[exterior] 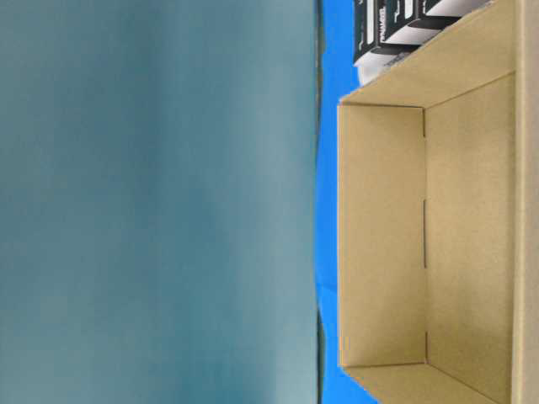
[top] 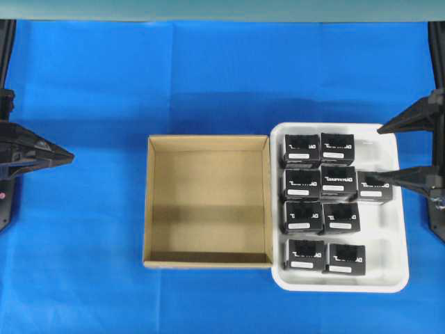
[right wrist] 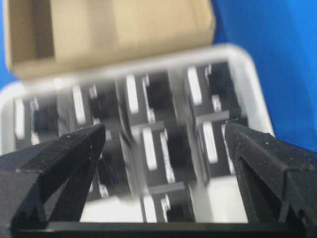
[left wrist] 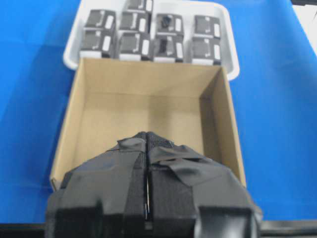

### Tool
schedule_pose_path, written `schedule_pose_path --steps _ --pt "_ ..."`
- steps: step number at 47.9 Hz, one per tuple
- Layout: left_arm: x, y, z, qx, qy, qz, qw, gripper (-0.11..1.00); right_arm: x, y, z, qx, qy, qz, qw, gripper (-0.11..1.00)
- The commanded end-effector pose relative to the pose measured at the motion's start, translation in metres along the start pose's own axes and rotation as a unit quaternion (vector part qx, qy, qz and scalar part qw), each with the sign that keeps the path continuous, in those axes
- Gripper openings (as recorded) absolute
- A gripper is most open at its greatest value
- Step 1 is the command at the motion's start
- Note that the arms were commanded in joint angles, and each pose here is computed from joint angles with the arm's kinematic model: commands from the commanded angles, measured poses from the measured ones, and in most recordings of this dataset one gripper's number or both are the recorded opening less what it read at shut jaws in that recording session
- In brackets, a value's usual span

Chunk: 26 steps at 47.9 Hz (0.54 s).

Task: Pick the box from inside the cardboard box.
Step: 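Open the right gripper and withdraw it to the right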

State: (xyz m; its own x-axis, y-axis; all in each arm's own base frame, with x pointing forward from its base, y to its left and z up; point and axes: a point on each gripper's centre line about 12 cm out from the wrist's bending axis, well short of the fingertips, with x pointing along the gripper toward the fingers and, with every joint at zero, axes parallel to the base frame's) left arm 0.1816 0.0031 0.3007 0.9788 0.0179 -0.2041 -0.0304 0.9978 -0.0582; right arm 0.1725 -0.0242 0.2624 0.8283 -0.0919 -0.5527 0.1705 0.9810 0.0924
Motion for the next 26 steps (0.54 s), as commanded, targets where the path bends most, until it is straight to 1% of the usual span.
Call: schedule_pose_path --steps 1,9,18,22,26 --pt "0.0 -0.001 0.013 0.002 -0.017 -0.001 0.9999 -0.07 -0.004 0.0 0.008 0.006 -0.034 0.0 0.9994 0.98" --pt "-0.001 -0.001 0.013 0.005 -0.018 -0.001 0.9998 -0.07 -0.011 0.0 0.017 0.009 -0.08 0.001 0.9968 0.98" --pt "-0.002 -0.001 0.016 0.01 -0.021 -0.002 0.9997 -0.07 -0.027 0.001 0.033 0.009 -0.164 0.004 0.9864 0.98" --pt "-0.002 -0.001 0.015 0.01 -0.022 -0.002 0.9997 -0.07 -0.031 0.002 0.034 0.009 -0.179 0.006 0.9838 0.97" --pt "-0.002 -0.001 0.015 0.01 -0.021 -0.002 0.9997 -0.07 -0.032 0.001 0.032 0.01 -0.178 0.005 0.984 0.97"
